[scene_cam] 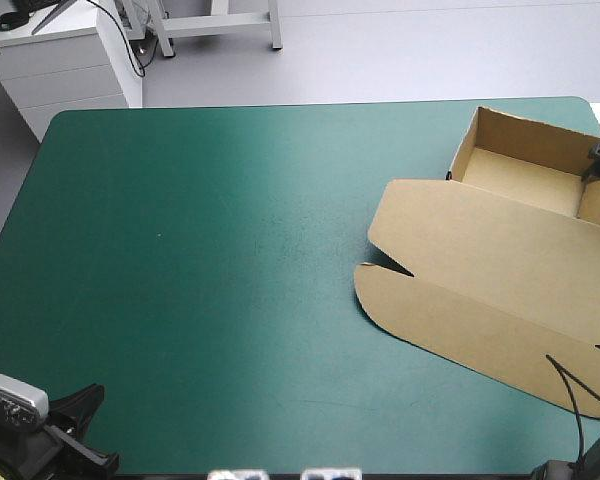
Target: Fold the box
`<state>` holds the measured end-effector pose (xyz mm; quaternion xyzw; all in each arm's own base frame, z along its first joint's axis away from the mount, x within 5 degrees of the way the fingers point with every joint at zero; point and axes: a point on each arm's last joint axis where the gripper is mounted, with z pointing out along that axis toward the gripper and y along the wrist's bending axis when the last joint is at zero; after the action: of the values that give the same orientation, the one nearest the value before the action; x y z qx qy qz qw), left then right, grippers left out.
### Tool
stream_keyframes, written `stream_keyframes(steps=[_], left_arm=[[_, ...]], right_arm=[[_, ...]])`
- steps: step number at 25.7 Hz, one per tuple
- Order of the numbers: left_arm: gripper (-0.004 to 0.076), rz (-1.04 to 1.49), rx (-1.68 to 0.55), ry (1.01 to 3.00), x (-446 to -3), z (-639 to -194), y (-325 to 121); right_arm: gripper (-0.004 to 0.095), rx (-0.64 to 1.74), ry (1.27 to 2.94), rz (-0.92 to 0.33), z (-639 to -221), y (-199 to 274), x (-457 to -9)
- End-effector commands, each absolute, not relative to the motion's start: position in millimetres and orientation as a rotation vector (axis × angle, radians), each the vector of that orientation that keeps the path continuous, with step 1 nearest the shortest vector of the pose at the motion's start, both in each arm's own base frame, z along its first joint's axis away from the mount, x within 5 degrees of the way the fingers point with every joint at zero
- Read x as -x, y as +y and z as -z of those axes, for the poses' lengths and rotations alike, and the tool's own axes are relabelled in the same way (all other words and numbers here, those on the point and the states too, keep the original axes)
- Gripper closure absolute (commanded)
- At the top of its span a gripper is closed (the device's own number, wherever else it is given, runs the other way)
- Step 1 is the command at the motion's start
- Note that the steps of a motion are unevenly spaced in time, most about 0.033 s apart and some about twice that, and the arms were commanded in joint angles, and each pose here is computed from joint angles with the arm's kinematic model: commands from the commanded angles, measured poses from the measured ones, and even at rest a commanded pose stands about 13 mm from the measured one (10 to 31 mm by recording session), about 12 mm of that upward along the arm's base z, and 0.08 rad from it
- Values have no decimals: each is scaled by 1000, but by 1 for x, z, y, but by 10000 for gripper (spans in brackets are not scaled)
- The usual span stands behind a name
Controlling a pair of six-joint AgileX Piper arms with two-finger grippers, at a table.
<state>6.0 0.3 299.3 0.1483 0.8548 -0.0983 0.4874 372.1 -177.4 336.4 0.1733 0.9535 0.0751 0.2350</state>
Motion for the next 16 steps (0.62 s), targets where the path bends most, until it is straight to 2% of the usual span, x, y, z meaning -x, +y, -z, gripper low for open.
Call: stream_keyframes(steps=[1,4,6,7,11,14,16], left_arm=[[731,260,-356,2021,-9,-310,-1],[731,259,-357,2024,-9,-310,-1],[731,259,-357,2026,-9,-310,-1],[731,258,-358,2031,-9,-309,-1],[731,256,-363,2062,-8,-307,-1],[731,254,-365,2074,-7,-306,-1],[731,254,-365,2074,-7,-306,-1]], right_arm=[[109,-390,2382,-380,-409,-146,-347],[260,-199,2215,-467,-455,-118,-322],[434,-171,2145,-510,-475,-104,-308],[576,-127,2120,-512,-486,-91,-299],[897,114,2085,-528,-504,-35,-276],[921,382,2060,-589,-505,20,-258],[920,540,2015,-575,-507,52,-240]])
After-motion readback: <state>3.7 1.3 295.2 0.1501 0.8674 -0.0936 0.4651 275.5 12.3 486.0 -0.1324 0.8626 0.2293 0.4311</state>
